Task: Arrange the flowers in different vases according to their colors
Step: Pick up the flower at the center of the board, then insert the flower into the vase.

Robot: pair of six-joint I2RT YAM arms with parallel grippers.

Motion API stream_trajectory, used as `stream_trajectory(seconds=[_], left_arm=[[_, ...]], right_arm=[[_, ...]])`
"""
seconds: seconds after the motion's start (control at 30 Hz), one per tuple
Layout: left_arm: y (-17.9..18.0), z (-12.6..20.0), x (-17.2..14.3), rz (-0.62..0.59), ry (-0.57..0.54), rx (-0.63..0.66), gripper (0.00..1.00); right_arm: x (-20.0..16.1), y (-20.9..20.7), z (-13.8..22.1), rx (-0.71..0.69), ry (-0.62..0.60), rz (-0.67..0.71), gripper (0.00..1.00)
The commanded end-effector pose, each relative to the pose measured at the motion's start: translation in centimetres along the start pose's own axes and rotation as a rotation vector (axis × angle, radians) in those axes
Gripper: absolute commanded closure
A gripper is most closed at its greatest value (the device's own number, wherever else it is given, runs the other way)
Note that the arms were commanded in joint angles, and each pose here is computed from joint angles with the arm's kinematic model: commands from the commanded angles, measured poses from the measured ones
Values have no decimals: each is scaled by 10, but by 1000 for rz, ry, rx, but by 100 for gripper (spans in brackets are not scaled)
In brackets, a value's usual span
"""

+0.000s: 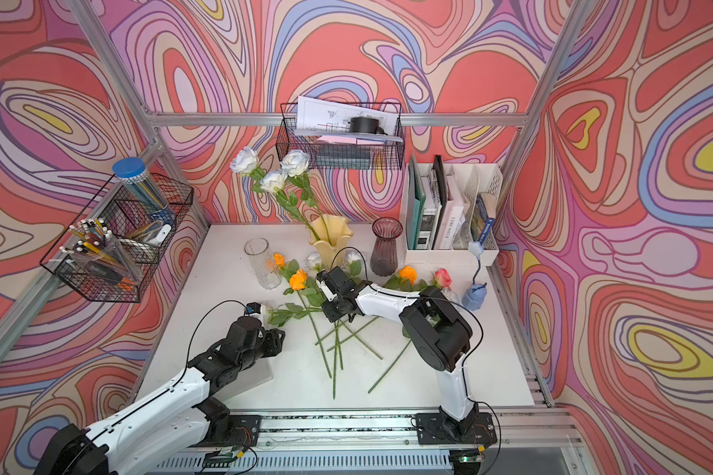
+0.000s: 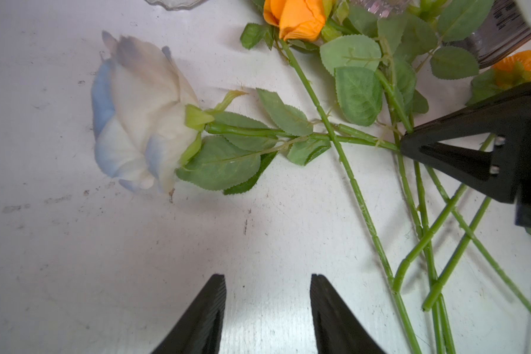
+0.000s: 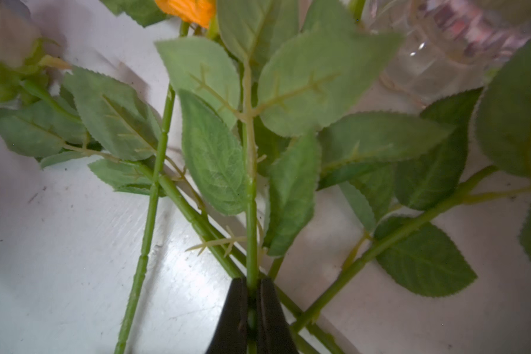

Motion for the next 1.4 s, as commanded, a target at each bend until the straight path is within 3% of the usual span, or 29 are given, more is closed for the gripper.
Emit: stream_trajectory(seconds=[0.0,0.2,0.47,0.6,0.7,0.83,1.0,1.37], left_arm=[[0,-1,2,-12,-14,-9,49],[0,-1,2,-12,-15,-8,49],[1,-2,1,-13,-13,-7,49],[1,-2,2,-14,-16,-5,49],[1,-2,2,-14,-16,-3,49],[0,-2,2,-13,-14,-5,49],[1,-1,2,-14,-15,-8,49],[0,-4,1,-21,-8,-12,49]], right_arm=[[23,-8,32,-50,-69,23,98],[31,-3,67,-39,-132,55,100],[48,13,135,19,-311,117,100],[59,9,143,-20,-405,123,100],[76,3,147,-77,-542,139,100],[116,1,158,-99,-715,183,100],[155,12,172,-70,-845,249,100],[162,30,202,-105,-1027,271,100]])
Point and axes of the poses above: each gripper's point midway between its finger pads, its own z axis back along the fingers, its own y axis along the line the jaws close on, x = y × z, the point moved 2 cm from there along z, back along the fingers, and after that the axes turned 14 degrees about z, right-handed, at the moved point
